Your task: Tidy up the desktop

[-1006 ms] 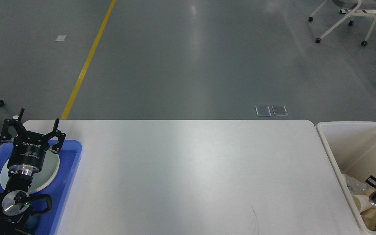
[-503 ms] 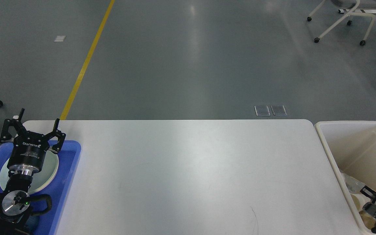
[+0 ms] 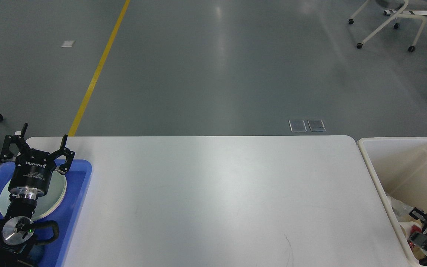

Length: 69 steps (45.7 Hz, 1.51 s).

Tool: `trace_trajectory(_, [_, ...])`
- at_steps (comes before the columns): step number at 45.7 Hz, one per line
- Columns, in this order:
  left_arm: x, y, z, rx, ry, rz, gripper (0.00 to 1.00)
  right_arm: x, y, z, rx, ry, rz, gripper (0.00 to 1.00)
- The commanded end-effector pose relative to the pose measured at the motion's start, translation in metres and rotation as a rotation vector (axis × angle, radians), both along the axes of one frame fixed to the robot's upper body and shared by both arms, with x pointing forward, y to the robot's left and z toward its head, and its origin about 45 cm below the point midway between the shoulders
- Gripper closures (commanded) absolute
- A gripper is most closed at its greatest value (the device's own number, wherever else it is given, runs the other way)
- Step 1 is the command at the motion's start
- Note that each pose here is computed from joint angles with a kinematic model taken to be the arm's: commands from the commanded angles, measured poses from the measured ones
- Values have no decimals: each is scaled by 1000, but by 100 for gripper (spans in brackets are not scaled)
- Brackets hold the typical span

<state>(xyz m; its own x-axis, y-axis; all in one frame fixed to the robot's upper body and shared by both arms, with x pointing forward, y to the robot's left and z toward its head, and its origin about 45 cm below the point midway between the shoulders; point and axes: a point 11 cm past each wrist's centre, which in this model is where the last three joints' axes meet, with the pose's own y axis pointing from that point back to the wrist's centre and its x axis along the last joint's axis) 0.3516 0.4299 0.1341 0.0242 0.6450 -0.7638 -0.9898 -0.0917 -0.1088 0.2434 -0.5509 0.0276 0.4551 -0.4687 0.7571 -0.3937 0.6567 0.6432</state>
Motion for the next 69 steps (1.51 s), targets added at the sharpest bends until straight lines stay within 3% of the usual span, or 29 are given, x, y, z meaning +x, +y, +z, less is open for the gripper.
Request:
trace_trajectory(1, [0,0,0,0,0,0,3,4,0,3,-1,-8,2,0])
trace_trajectory(18, [0,0,0,0,0,0,3,19,-6,17,-11,-43,2,0])
trace_trajectory(25, [0,0,0,0,0,0,3,48,-12,46,-21,-123,-6,0])
trace_trajectory(39, [0,0,0,0,0,0,3,130,8,113,324,-605,-314,0])
trace_trajectory(51, [0,0,0,0,0,0,3,196,95,170,968,-912,-438,0])
trace_trajectory(61, [0,0,0,0,0,0,3,198,140,179,1311,-977,-410,0])
trace_trajectory(69, [0,0,0,0,-1,1,3,171,175,162,1644,-1117,-262,0])
